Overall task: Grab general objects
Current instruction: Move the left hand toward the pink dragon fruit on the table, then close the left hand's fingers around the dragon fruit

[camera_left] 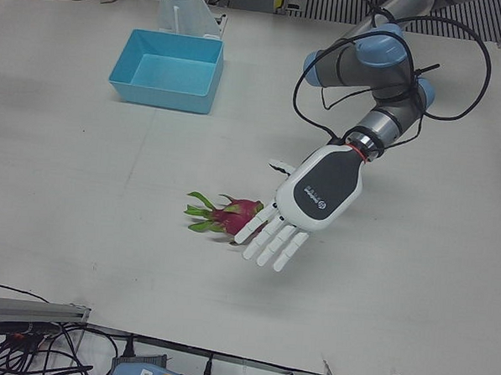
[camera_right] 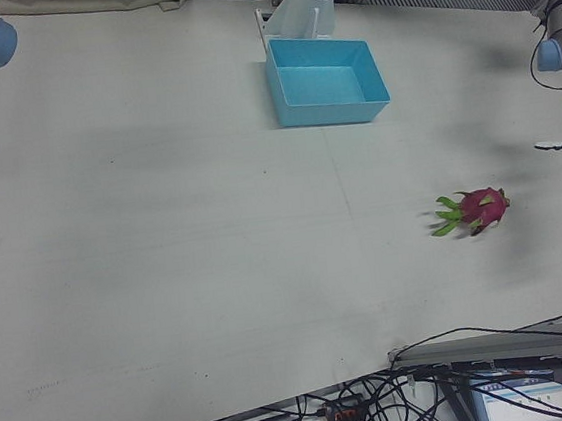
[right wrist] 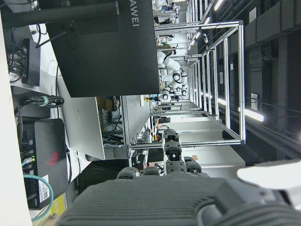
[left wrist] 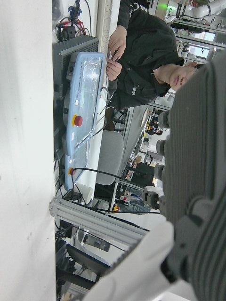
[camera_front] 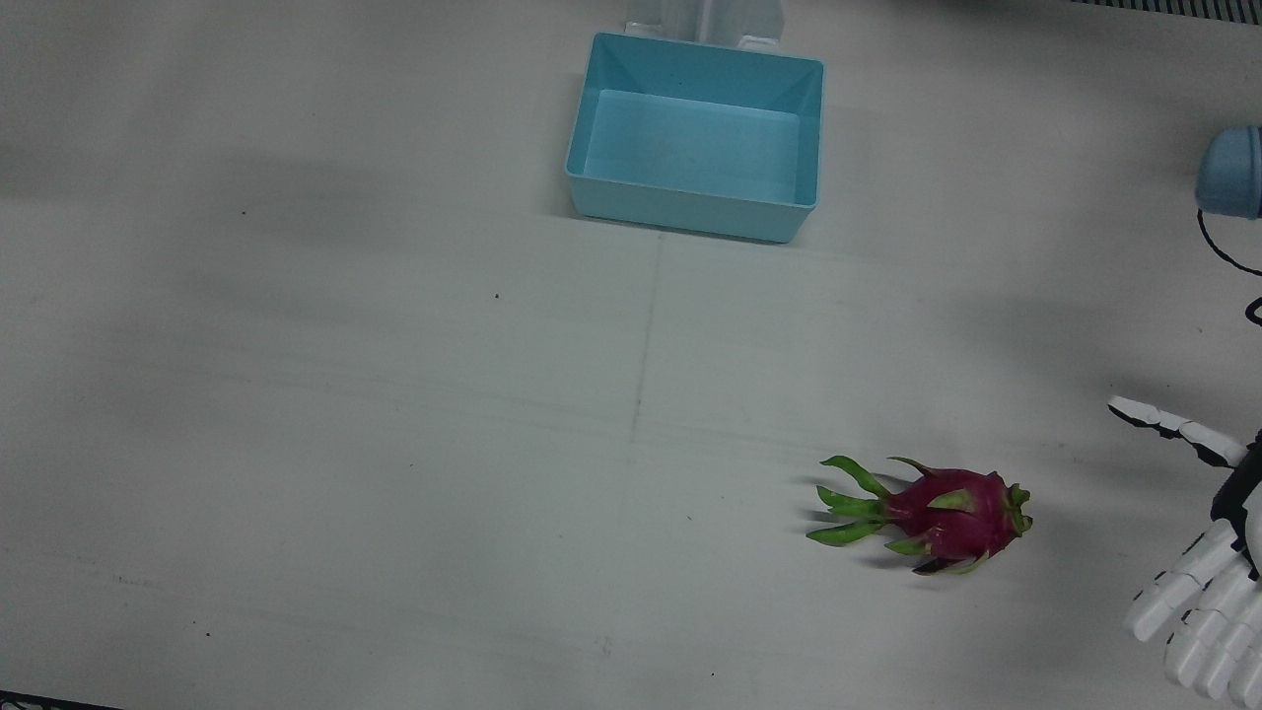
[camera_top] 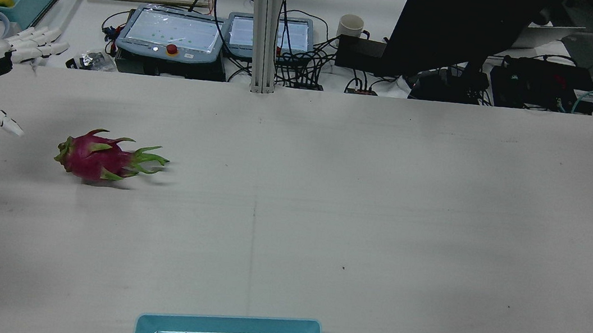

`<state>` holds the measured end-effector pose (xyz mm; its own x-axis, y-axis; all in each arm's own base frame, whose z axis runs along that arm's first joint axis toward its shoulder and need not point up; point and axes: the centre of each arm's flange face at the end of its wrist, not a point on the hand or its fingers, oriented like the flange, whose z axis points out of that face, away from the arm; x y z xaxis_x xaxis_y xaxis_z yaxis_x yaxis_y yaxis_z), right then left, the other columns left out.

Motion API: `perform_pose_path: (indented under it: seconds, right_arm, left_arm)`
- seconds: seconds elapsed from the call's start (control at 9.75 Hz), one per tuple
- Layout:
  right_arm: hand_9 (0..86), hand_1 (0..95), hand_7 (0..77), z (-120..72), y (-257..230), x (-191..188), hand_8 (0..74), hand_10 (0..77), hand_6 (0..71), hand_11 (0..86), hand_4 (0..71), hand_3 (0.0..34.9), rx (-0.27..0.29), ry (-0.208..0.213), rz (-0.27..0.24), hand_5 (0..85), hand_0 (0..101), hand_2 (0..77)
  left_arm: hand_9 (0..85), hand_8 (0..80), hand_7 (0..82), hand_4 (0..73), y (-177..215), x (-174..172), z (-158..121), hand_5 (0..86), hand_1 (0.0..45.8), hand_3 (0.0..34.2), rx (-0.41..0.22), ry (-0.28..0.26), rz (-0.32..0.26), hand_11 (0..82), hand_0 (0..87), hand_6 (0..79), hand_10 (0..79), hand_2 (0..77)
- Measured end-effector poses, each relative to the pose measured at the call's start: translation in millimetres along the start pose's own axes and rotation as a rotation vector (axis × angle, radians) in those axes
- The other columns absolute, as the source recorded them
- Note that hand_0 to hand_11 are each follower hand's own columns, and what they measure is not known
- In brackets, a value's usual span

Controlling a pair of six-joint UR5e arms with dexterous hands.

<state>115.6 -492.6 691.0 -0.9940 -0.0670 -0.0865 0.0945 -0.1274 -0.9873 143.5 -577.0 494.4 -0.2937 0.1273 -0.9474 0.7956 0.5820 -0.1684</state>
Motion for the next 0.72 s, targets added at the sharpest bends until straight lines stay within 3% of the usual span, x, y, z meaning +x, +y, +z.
perform_pose_path:
  seconds: [0.1, 0.21, 0.31, 0.41, 0.51, 0.62, 0.72]
  right_arm:
    - [0.5, 5.4, 0.0, 0.0, -0.2, 0.0, 0.0, 0.0, 0.0, 0.5, 0.0, 0.0, 0.0, 0.0, 0.001, 0.5, 0, 1.6]
    - [0.5, 5.4, 0.0, -0.1, -0.7, -0.1, 0.0, 0.0, 0.0, 0.5, 0.0, 0.0, 0.001, 0.0, 0.001, 0.5, 0, 1.6]
    - [0.5, 5.4, 0.0, -0.1, -0.9, -0.1, 0.0, 0.0, 0.0, 0.5, 0.0, 0.0, 0.001, 0.0, 0.001, 0.5, 0, 1.6]
    - [0.5, 5.4, 0.0, -0.2, -1.0, -0.1, 0.0, 0.0, 0.0, 0.5, 0.0, 0.0, 0.002, 0.0, 0.001, 0.5, 0, 1.6]
    - [0.5, 5.4, 0.0, -0.3, -1.2, -0.2, 0.0, 0.0, 0.0, 0.5, 0.0, 0.0, 0.002, 0.0, 0.001, 0.5, 0, 1.6]
    - [0.5, 5.4, 0.0, -0.3, -1.3, -0.2, 0.0, 0.0, 0.0, 0.5, 0.0, 0.0, 0.002, 0.0, 0.001, 0.5, 0, 1.6]
    - [0.5, 5.4, 0.0, -0.3, -1.3, -0.2, 0.0, 0.0, 0.0, 0.5, 0.0, 0.0, 0.003, 0.0, 0.001, 0.5, 0, 1.6]
  left_arm:
    - [1.1, 1.1, 1.1, 0.0, 13.1, -5.1, 2.9, 2.2, 0.0, 7.3, -0.017, -0.018, 0.043, 1.1, 53.3, 0.0, 1.1, 12.5]
    - [1.1, 1.1, 1.1, 0.0, 20.3, -8.6, 3.8, 2.2, 0.0, 10.8, -0.027, -0.033, 0.084, 1.1, 54.4, 0.0, 1.1, 15.3]
    - [1.1, 1.1, 1.1, 0.0, 26.1, -11.2, 4.4, 2.2, 0.0, 10.8, -0.03, -0.046, 0.132, 1.1, 54.4, 0.0, 1.1, 15.3]
    - [1.1, 1.1, 1.1, 0.0, 33.3, -14.4, 5.6, 2.2, 0.0, 18.5, -0.023, -0.062, 0.179, 1.1, 55.1, 0.0, 1.1, 15.8]
    - [1.1, 1.1, 1.1, 0.0, 45.9, -20.1, 8.4, 2.2, 0.0, 18.5, -0.015, -0.079, 0.212, 1.1, 55.1, 0.0, 1.1, 15.8]
    - [1.1, 1.1, 1.1, 0.0, 63.5, -27.6, 12.3, 2.2, 0.0, 25.2, -0.012, -0.095, 0.23, 1.1, 55.1, 0.0, 0.5, 11.4]
    - [1.1, 1.1, 1.1, 0.0, 82.7, -34.3, 16.2, 2.2, 0.0, 27.7, -0.014, -0.11, 0.249, 1.1, 54.9, 0.0, 0.5, 11.4]
